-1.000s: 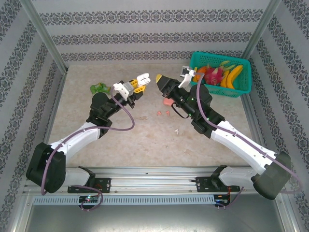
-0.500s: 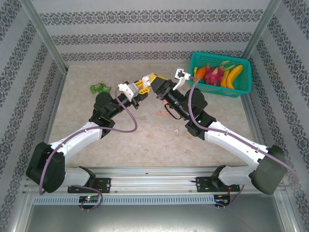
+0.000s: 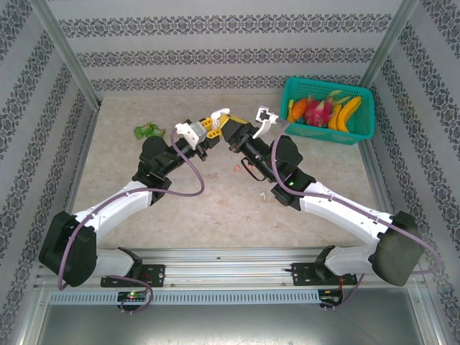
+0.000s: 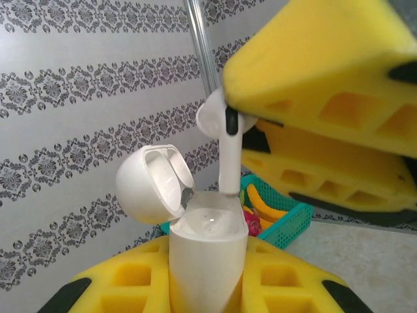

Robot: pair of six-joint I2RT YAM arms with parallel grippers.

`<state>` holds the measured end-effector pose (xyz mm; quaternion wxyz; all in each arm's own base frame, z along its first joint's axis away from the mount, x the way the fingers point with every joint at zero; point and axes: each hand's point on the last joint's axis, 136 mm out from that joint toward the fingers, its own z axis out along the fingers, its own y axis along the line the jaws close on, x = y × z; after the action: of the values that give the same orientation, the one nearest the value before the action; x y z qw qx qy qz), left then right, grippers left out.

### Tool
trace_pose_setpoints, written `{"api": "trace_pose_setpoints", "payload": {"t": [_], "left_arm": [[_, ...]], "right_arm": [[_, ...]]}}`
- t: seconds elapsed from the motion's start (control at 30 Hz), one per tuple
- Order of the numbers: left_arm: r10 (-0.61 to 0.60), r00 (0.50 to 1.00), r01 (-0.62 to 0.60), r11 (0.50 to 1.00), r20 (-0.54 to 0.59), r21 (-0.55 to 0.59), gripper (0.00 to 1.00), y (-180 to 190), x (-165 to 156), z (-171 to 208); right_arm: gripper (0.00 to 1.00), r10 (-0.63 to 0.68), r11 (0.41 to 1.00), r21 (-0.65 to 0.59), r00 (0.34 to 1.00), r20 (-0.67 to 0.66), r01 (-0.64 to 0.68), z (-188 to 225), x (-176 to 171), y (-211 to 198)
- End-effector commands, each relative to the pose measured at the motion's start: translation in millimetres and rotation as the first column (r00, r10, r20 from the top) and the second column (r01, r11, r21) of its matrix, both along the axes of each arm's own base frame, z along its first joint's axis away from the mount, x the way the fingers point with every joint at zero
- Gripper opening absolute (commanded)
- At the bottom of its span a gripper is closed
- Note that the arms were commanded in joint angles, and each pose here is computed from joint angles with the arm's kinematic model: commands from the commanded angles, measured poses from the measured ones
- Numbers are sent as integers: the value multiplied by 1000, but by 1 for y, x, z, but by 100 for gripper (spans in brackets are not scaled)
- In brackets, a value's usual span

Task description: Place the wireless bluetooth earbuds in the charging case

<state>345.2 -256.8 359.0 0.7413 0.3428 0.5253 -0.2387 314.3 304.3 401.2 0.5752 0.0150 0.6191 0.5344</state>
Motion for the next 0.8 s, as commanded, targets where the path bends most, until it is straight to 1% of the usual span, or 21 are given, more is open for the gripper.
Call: {"api": "trace_pose_setpoints", "payload": {"t": [0.0, 0.4, 0.77], "left_arm": [[-17, 1000, 18, 999, 22, -32, 0, -5, -5, 16], [-16, 1000, 17, 999, 23, -41, 0, -4, -6, 19], [8, 1000, -7, 997, 21, -74, 0, 0, -4, 24]], "right_arm": [[22, -4, 1000, 28, 1000, 25, 3, 4, -1, 3], [22, 6, 1000, 22, 1000, 8, -7, -6, 2, 13], [21, 8, 1000, -31, 1000, -5, -8, -28, -1, 17]]}}
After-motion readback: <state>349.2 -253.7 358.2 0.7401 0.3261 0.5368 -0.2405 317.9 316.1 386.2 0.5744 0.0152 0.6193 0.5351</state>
